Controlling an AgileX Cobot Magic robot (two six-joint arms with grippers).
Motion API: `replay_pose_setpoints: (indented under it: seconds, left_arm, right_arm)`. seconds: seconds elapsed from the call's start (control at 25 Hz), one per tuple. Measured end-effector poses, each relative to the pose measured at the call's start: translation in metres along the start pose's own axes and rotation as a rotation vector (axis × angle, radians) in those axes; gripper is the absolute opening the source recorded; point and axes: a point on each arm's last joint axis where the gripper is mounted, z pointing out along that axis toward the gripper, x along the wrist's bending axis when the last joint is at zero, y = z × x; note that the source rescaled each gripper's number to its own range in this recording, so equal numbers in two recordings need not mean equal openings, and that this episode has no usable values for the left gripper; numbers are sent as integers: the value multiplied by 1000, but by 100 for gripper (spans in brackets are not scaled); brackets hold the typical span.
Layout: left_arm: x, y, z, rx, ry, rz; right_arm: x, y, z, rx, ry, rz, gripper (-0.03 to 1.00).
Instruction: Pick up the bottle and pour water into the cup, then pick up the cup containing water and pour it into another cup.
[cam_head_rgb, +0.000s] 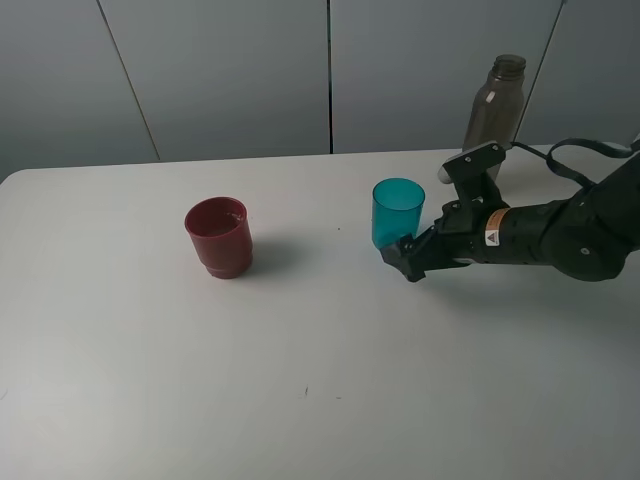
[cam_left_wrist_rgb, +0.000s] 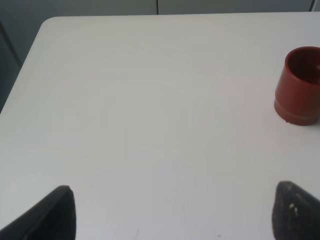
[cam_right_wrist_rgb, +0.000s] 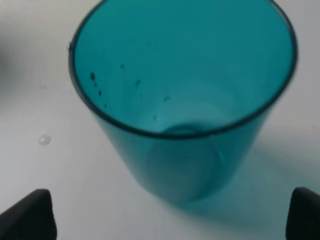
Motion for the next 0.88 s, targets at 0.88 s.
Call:
replay_pose_setpoints:
  seconds: [0.88]
  left_arm:
    - [0,0,0,0,0,-2]
  right_arm:
    - [41,34,-300,38,-261,219,100]
